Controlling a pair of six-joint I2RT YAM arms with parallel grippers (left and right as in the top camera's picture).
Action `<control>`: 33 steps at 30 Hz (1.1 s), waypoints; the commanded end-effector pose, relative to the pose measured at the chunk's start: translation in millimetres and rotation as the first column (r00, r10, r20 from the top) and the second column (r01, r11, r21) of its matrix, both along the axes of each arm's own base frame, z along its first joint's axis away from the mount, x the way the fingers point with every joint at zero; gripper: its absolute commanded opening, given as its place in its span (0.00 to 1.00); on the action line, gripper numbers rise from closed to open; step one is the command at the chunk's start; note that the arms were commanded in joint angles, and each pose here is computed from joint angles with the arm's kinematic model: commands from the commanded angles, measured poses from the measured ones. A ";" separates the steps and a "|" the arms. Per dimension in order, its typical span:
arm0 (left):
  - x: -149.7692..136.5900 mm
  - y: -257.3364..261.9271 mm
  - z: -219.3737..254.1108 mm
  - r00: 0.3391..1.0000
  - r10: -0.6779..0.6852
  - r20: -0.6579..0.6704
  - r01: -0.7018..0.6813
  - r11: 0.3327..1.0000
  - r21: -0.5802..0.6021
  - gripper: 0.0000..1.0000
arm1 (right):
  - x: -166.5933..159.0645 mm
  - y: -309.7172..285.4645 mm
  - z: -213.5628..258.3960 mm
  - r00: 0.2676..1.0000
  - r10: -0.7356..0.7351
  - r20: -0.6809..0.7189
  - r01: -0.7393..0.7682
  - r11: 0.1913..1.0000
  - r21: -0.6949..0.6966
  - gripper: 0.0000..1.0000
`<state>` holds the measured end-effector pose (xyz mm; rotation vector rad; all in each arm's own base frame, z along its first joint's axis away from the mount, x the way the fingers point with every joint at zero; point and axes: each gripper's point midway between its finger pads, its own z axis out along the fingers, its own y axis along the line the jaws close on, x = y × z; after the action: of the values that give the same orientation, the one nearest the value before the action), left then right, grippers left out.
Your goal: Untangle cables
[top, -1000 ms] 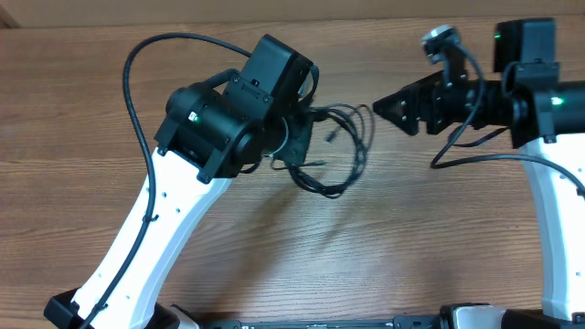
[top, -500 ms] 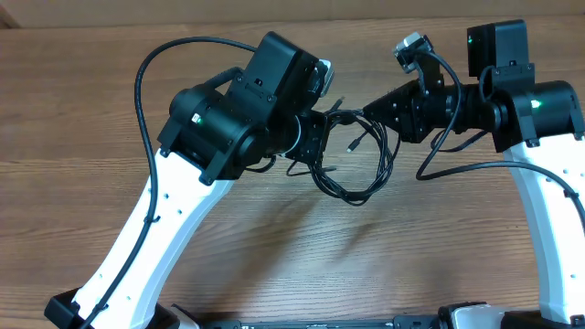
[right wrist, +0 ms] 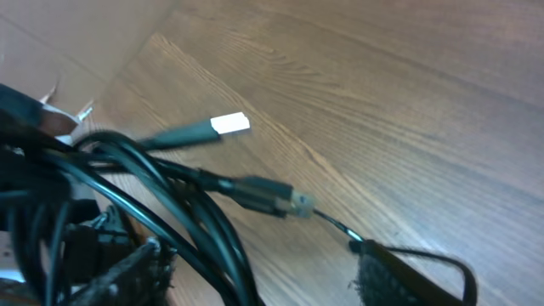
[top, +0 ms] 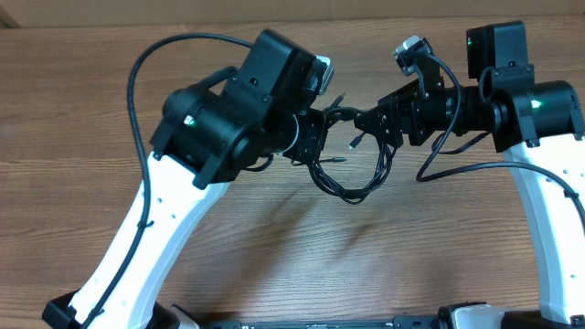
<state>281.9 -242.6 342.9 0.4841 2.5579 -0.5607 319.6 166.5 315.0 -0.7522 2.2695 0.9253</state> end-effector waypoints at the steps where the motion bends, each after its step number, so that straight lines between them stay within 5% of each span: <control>1: -8.9 6.1 42.8 0.994 -0.015 0.113 0.022 0.998 -0.058 0.04 | -1.2 0.3 2.5 1.000 0.013 0.022 -0.013 1.000 -0.010 0.27; 3: -10.2 7.4 51.7 0.991 -0.012 0.132 0.022 0.997 -0.070 0.04 | -1.2 0.3 2.5 1.000 0.013 0.022 -0.013 1.000 -0.010 0.04; 13: -13.8 31.1 42.3 0.992 0.041 0.117 -0.045 0.998 0.032 0.04 | 7.8 -4.5 6.1 0.998 -0.006 0.058 0.007 1.000 -0.009 0.04; 33: -23.9 57.3 45.3 0.986 0.085 0.143 -0.099 0.990 0.097 0.04 | 50.4 -112.5 7.9 0.935 -0.347 0.072 0.349 0.937 -0.018 0.04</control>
<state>265.9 -197.4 362.4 0.4266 2.5649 -0.3493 364.8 72.5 320.0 -0.4367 2.2596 0.7399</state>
